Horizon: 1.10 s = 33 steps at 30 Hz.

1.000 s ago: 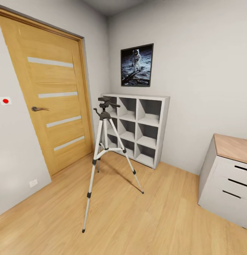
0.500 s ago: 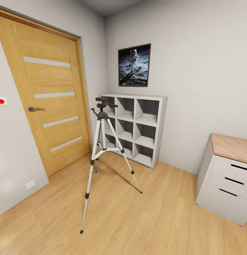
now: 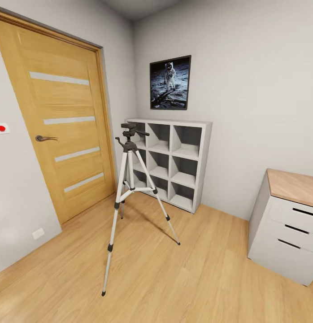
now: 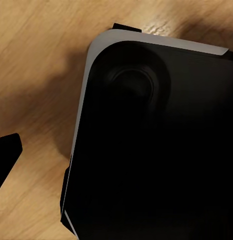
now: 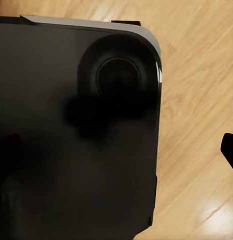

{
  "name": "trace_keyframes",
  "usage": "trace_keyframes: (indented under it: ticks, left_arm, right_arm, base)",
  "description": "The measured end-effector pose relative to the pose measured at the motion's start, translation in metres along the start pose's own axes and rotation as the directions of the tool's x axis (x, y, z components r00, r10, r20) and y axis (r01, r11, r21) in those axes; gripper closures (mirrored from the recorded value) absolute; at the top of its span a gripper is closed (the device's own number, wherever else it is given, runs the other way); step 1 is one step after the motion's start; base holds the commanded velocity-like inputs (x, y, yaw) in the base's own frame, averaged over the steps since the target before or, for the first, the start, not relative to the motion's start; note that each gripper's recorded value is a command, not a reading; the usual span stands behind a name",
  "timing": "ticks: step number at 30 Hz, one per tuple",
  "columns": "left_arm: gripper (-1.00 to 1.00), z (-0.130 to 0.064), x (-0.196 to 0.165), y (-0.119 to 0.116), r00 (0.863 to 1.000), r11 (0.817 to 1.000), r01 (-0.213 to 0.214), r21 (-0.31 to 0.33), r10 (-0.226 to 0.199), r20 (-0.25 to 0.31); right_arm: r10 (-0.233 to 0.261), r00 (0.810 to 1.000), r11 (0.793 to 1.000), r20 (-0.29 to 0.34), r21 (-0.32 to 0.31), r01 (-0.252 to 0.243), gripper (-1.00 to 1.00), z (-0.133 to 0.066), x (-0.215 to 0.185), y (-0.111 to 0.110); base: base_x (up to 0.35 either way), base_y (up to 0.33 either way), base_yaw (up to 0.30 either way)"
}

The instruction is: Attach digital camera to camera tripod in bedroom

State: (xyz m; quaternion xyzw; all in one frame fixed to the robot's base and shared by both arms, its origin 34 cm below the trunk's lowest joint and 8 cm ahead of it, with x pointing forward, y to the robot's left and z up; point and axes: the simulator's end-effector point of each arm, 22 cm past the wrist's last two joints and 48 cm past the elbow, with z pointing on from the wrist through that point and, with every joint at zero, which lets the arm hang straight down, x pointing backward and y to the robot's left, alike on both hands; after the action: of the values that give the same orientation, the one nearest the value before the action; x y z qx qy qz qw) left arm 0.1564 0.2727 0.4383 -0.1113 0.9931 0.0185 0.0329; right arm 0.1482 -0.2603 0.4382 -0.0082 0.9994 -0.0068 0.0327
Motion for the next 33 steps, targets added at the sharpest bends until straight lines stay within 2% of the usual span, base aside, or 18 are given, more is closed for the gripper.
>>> trace_keyframes:
  ticks: [23,33]
  left_arm:
    - [-1.00,0.000,0.005,-0.012,1.000,1.000,0.018,0.020,-0.018,-0.010]
    - [-1.00,0.000,0.005,-0.011,1.000,1.000,0.024,0.013,-0.024,-0.010]
  right_arm:
    - [-0.001,1.000,1.000,0.001,-0.001,0.001,-1.00,0.000,0.000,0.001]
    - [-0.001,1.000,1.000,0.003,0.002,0.001,-1.00,0.000,0.000,-0.001]
  base:
    - [0.002,0.000,0.000]
    - [0.180,-0.116,0.000]
